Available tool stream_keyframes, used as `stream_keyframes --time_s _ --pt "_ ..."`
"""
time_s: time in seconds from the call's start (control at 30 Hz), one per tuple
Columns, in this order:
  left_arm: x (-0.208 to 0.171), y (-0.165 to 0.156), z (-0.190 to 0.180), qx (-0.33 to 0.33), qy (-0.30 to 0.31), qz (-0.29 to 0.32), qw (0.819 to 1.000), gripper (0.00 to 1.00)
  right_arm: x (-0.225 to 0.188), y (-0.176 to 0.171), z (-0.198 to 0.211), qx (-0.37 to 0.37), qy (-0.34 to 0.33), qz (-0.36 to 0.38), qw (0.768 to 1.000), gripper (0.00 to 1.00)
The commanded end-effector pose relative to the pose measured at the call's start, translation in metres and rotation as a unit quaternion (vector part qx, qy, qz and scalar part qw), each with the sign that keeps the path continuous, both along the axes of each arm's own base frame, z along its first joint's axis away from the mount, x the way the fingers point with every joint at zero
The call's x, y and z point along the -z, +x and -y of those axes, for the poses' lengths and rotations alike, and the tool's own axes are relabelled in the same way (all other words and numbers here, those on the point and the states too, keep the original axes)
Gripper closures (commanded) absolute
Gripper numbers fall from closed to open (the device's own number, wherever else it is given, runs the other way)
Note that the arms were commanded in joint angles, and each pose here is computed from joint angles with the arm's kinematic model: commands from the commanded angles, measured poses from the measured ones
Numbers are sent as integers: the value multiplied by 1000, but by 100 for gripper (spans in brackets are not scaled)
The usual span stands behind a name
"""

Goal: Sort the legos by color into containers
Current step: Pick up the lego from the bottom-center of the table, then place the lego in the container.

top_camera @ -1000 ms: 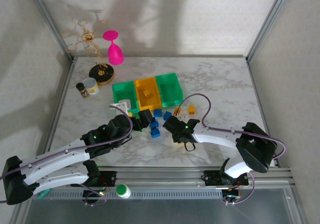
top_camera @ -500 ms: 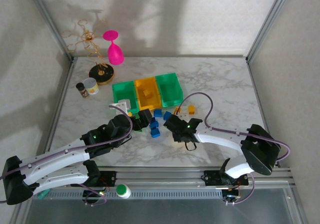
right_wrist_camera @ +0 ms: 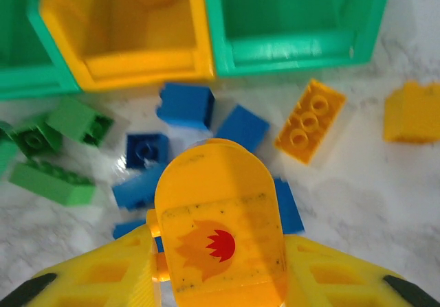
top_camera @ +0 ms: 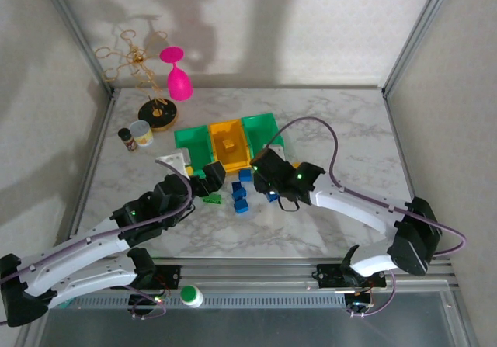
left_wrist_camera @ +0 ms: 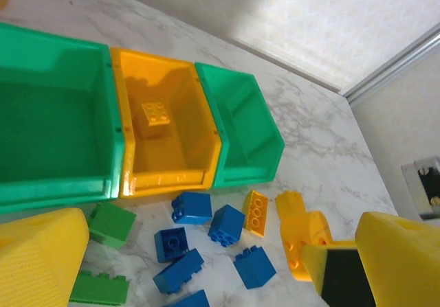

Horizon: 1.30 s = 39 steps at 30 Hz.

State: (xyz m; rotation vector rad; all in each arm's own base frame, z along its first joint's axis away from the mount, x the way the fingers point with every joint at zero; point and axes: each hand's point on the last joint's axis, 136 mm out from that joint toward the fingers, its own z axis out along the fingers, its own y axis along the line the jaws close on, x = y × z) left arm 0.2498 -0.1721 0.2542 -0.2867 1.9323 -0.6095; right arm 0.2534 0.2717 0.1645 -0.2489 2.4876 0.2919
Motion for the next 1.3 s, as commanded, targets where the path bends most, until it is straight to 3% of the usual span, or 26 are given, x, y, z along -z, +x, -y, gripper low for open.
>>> stream_keyframes --time_s 0.0,0.4,0.8,1.27 --pt "-10 4 -17 -20 27 8 999 1 -11 25 -20 -18 2 28 999 60" --pt "-3 25 -46 -55 19 2 998 0 -11 105 -84 -21 -2 75 997 60" --pt "7 44 -69 -90 5 -6 996 0 12 167 -112 -14 -6 92 996 59" --pt "18 56 -74 -98 9 -18 995 1 56 195 -134 -36 -41 79 995 57"
